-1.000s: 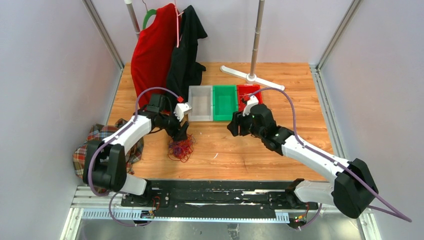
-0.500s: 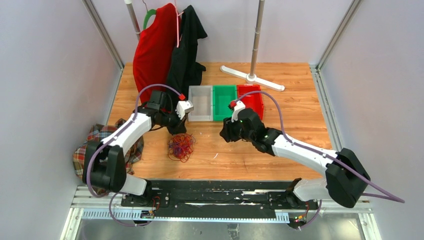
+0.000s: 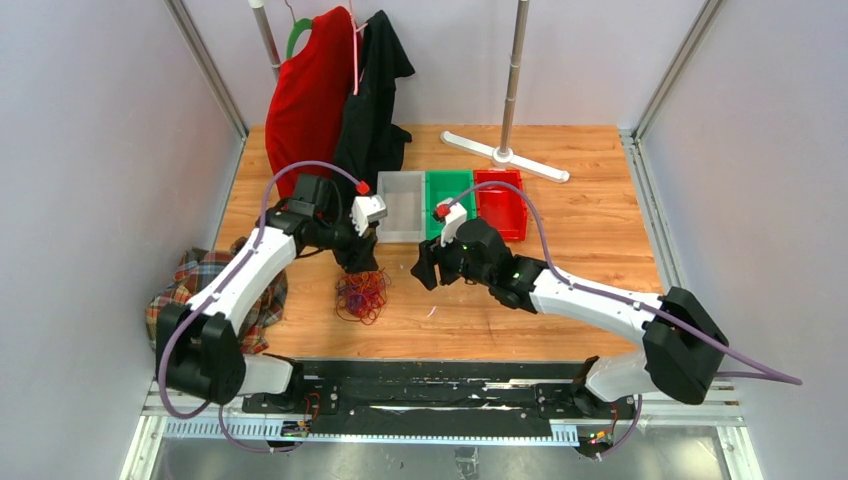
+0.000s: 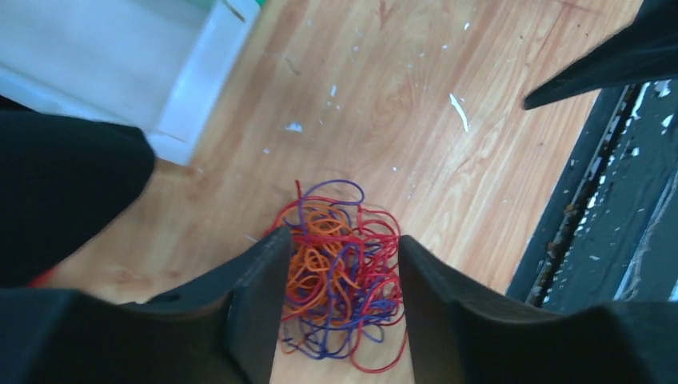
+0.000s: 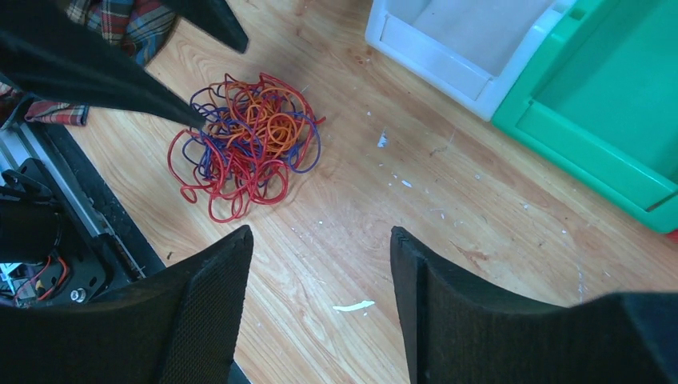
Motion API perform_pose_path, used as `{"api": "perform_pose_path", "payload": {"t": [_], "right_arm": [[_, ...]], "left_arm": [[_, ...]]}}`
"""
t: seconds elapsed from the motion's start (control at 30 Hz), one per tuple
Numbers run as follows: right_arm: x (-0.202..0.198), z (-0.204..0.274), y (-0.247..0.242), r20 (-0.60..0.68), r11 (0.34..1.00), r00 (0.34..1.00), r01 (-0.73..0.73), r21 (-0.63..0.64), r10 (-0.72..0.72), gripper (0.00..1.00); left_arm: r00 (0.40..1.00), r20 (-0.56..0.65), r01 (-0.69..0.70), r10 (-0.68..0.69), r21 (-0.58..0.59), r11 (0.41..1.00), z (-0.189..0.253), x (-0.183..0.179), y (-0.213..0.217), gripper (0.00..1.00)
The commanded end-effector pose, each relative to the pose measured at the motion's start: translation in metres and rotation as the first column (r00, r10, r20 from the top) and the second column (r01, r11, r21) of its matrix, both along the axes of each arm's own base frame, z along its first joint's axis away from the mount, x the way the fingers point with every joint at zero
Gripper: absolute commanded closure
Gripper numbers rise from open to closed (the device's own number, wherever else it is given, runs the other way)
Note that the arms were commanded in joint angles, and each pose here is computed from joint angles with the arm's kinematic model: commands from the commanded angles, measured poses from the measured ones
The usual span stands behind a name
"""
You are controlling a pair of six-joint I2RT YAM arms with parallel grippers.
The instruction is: Untangle the cables
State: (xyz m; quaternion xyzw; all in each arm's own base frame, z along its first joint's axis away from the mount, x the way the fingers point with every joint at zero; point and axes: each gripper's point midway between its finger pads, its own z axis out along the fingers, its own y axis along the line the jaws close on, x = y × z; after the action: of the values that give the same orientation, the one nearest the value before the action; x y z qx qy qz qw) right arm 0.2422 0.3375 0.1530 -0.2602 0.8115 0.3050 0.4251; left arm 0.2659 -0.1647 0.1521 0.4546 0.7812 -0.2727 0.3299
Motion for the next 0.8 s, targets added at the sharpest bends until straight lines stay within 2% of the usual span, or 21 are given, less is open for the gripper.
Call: {"api": "perform_pose_path", "payload": {"t": [0.0,0.1,0.3,0.47,0.77], "right_arm": [[-0.003,0.015,-0.006,0.051,0.999,0.998,0.021,0.037,-0.023,0.35],[-0.006,0.015,-0.015,0.057,0.999,0.998,0.028,0.030,-0.030,0.34],[-0.012,0.014,-0.018,0.050,1.000,0.999,0.017,0.026,-0.018,0.38],[-0.012,0.012,-0.018,0.041,1.000,0.999,0.017,0.024,-0.018,0.46],[-0.013,0.006,-0.019,0.019,0.999,0.999,0.029,0.021,-0.030,0.61]], "left_arm": [[0.993,-0.035,0.116,-0.114,0.083,0.990,-0.036,-0.005,0.002,0.36],[0.974,-0.008,0.224,-0.225,0.102,0.969,-0.043,-0.002,0.001,0.29],[0.928,0.008,0.363,-0.373,0.212,0.907,-0.066,0.010,0.011,0.31],[0.906,0.022,0.407,-0.423,0.232,0.884,-0.070,0.018,0.010,0.37],[0.870,-0.004,0.481,-0.493,0.222,0.848,-0.082,0.002,-0.002,0.57]]}}
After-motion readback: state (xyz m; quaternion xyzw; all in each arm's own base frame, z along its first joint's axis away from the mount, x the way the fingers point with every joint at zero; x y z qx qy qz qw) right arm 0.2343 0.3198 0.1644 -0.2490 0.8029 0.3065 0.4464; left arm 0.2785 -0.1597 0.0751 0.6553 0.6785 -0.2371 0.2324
